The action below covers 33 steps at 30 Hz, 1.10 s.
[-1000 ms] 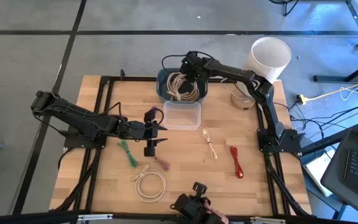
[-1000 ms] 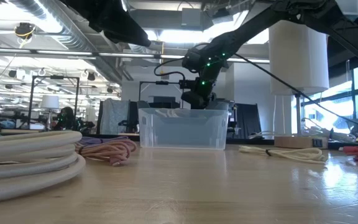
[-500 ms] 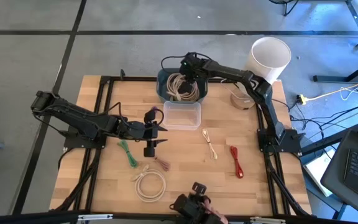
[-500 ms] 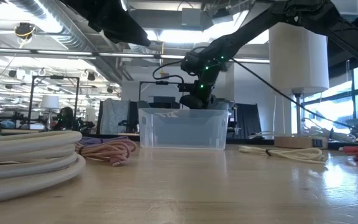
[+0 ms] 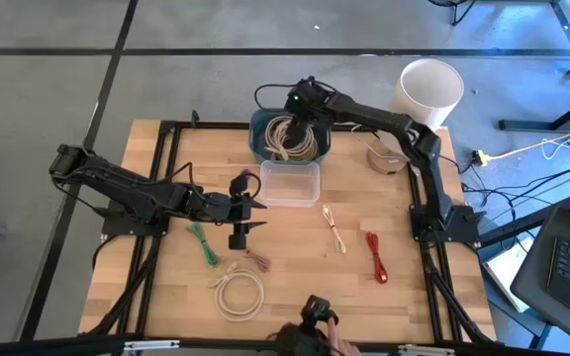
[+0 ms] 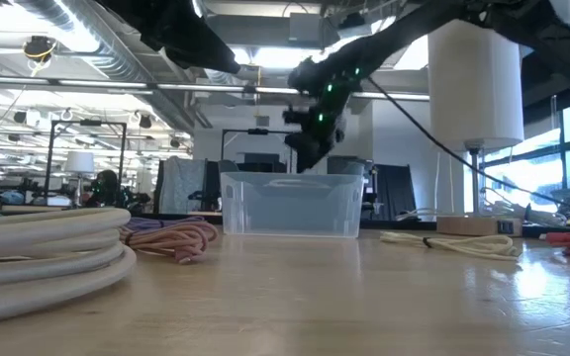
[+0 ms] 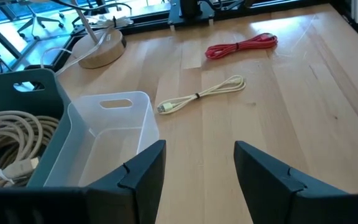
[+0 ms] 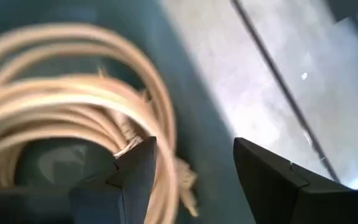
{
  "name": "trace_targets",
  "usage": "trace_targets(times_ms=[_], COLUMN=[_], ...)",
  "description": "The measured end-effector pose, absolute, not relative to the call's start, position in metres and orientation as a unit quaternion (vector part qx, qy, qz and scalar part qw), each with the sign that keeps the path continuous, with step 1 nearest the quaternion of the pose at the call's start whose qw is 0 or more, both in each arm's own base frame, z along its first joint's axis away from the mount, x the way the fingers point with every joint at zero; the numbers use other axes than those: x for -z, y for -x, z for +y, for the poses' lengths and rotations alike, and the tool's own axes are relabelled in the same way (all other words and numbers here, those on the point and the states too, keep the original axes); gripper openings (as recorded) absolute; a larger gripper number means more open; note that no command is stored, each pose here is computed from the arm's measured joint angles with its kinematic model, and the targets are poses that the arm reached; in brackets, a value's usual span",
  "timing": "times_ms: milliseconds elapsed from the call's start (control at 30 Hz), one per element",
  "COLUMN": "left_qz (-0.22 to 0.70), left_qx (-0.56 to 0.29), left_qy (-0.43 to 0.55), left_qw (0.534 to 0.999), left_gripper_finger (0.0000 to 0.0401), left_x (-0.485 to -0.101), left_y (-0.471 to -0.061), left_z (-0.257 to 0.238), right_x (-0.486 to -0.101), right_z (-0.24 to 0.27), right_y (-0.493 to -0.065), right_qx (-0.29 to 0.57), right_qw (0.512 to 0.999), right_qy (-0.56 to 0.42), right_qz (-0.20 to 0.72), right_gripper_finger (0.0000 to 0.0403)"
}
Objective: Pick & Place USB Port
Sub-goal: Put the brown HDMI cable into the blue bin
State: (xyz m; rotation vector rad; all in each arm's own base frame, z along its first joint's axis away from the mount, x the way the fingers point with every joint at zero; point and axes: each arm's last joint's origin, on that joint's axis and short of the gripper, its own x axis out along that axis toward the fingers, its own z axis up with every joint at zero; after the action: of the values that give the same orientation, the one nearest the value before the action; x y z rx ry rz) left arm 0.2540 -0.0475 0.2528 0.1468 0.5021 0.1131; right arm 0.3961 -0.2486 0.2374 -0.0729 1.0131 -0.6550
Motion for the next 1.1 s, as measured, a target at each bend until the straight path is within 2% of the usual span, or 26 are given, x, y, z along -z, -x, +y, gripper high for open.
trace_targets(times_ms=[200,333,467,600,700,900,1100], left_qz=[0.249,0.255,0.28,0.322,0.368,0.471,0.508], left_qx=[-0.041,-0.03,-0.014,0.009,0.028,0.046,0.024], left_qy=[-0.069,-0.049,-0.014,0.013,0.04,0.158,0.196], left_qw=[0.965,0.965,0.96,0.947,0.929,0.867,0.838], left_gripper_finger=[0.0184,0.0184,0.0184,0.0184,0.0184,0.0184,0.0184], left_x=[-0.253,-0.252,-0.247,-0.241,-0.234,-0.222,-0.211], left_y=[-0.254,-0.254,-0.251,-0.246,-0.239,-0.22,-0.212], left_z=[-0.048,-0.049,-0.05,-0.055,-0.06,-0.079,-0.107], right_x=[-0.29,-0.31,-0.314,-0.313,-0.312,-0.309,-0.306], right_z=[-0.205,-0.164,-0.12,-0.07,-0.034,0.04,0.1], right_y=[-0.385,-0.367,-0.349,-0.339,-0.336,-0.324,-0.305], right_qx=[0.282,0.214,0.152,0.148,0.139,0.114,0.137], right_qw=[0.838,0.833,0.785,0.744,0.74,0.745,0.751], right_qy=[0.038,-0.025,-0.097,-0.079,-0.061,-0.026,0.017], right_qz=[0.465,0.51,0.592,0.647,0.655,0.656,0.646], right_gripper_finger=[0.0195,0.0181,0.0165,0.0147,0.0134,0.0115,0.0104])
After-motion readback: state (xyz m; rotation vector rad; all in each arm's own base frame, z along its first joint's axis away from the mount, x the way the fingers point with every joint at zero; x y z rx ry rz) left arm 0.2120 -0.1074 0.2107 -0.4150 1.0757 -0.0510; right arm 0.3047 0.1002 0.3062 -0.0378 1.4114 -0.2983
